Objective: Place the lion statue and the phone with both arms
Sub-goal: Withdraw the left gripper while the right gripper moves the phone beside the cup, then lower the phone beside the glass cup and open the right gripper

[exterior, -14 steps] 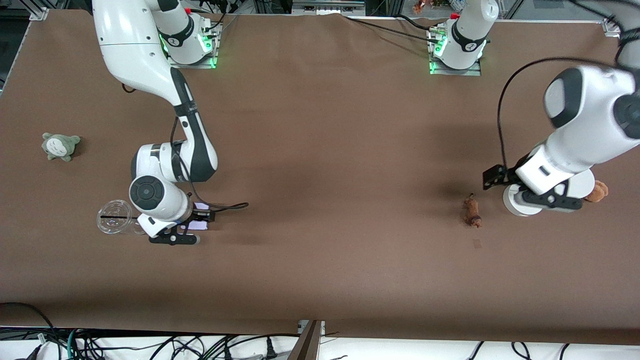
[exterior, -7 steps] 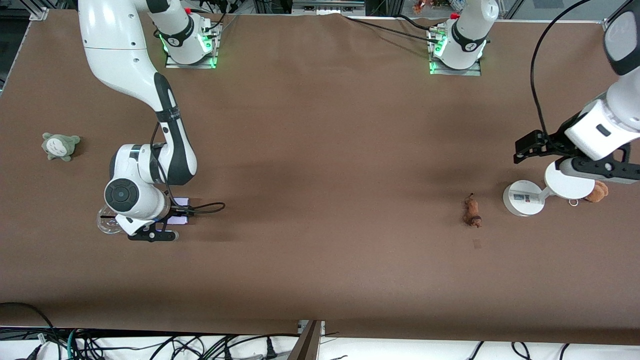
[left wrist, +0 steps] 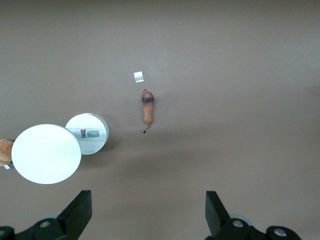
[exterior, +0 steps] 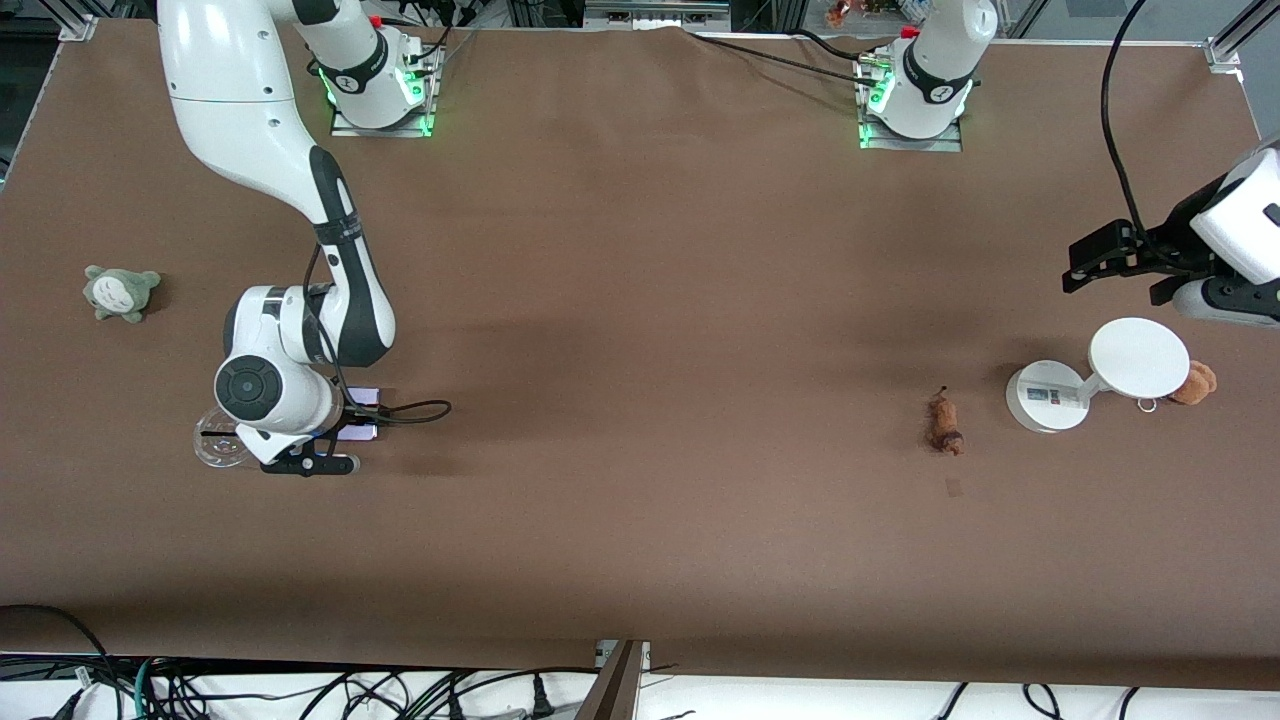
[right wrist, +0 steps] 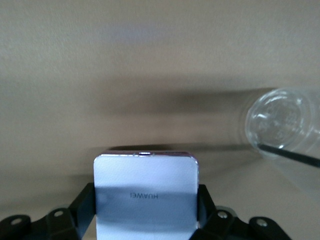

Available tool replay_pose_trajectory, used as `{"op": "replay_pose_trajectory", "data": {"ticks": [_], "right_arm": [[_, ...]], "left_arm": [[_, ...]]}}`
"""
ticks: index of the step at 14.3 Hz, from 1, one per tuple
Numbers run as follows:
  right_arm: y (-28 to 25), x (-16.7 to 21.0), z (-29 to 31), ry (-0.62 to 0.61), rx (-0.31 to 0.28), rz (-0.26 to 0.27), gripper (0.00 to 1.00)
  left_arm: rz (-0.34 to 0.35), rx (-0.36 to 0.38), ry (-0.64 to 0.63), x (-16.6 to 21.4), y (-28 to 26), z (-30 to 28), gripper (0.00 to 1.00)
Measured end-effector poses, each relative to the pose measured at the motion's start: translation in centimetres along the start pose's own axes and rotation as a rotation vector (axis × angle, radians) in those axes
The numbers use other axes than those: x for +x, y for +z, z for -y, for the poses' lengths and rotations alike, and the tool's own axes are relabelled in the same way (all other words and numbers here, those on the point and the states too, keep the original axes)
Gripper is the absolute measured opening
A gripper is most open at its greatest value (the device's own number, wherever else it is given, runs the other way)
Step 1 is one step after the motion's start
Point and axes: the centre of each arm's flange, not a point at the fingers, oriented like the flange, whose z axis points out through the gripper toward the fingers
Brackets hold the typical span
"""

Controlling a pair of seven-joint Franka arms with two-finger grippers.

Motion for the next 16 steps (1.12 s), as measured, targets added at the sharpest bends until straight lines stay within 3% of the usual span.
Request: {"op": "replay_pose_trajectory", "data": {"ticks": [8,15,16], "right_arm": [[-0.4,1.1,0.4,-0.005,0.007,-0.115,0.83],[0.9,1.4,0.7,0.003,0.013,-0.143,0.84],[0.7,1.5,0.8,0.001,0.014,-0.149,0.88]], "left_arm": [[0.004,-0.002,-0.055,-0.1,0.2,3.4,1.00],[0.016,-0.004,-0.056,0.2,0.8,3.6,1.00],[0.019,-0.005,-0.056,0.2,1.0,3.6,1.00]]}}
